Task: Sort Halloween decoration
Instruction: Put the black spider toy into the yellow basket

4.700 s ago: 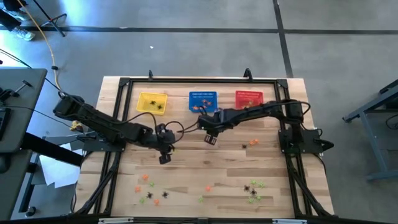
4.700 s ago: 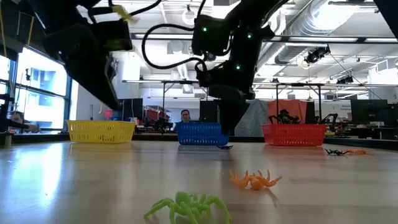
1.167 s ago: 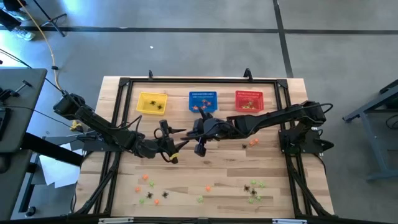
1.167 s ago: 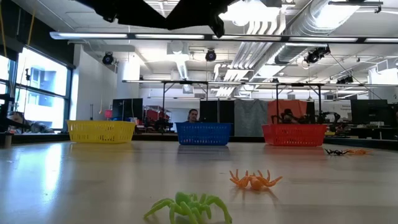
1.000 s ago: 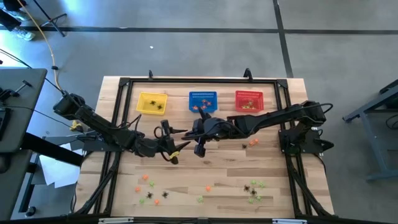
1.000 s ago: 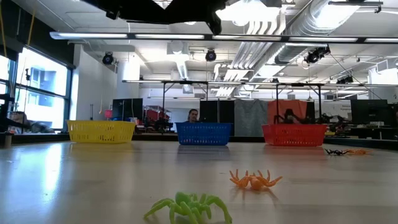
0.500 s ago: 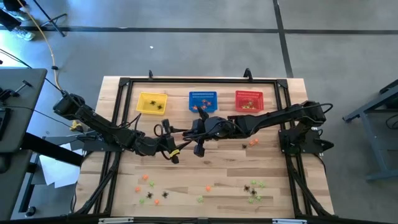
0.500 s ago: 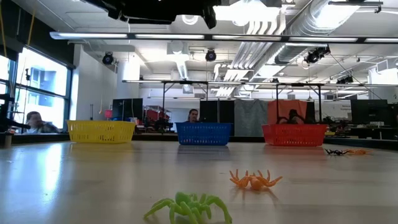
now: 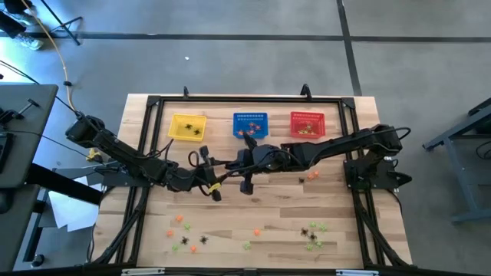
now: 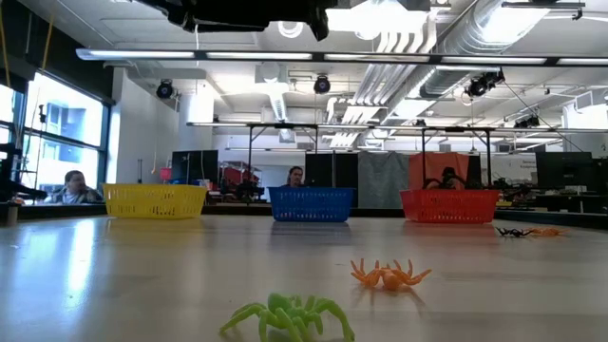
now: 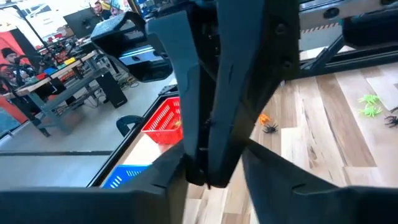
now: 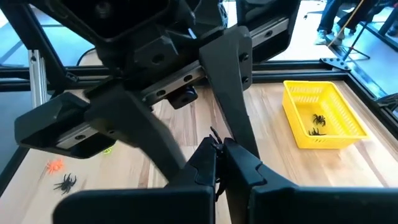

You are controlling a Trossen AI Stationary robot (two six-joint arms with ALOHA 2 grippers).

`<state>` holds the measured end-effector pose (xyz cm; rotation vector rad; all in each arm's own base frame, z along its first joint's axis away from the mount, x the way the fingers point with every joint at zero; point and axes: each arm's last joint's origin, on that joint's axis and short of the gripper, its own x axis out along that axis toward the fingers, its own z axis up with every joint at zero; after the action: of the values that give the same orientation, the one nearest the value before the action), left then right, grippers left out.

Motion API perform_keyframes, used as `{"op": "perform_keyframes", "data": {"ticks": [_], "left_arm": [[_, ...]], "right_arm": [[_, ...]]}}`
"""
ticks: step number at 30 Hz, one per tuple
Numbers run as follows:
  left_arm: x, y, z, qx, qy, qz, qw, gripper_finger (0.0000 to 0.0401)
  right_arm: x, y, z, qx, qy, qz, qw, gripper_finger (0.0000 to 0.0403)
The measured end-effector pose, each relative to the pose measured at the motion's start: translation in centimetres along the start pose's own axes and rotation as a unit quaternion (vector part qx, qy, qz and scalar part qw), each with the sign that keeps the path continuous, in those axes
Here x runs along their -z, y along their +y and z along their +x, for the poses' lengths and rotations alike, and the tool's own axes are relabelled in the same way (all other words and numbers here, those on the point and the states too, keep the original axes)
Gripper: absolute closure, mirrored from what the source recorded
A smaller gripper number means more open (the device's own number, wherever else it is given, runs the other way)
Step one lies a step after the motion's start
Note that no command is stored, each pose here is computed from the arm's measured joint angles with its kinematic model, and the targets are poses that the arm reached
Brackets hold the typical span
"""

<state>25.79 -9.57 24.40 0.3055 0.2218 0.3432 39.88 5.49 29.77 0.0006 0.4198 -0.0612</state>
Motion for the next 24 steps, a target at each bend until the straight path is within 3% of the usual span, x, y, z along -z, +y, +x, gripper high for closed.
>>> {"op": "perform_keyframes", "data": {"ticks": [4,8,24], "left_arm": [[0.06,-0.01,0.0,0.0,0.003,-0.002,1.0,0.0325],[0.08,-0.02,0.0,0.0,0.003,-0.008,1.0,0.0347],[-0.04,0.03,-0.02,-0.002,-0.001,-0.018,1.0,0.0315]], "right_arm": [[0.02,0.03,0.0,-0.003,0.001,-0.008,1.0,0.0402],[0.02,0.05,-0.02,-0.004,0.001,-0.024,1.0,0.0403],[-0.34,0.0,-0.02,0.005,-0.018,-0.052,0.998,0.0403]]}}
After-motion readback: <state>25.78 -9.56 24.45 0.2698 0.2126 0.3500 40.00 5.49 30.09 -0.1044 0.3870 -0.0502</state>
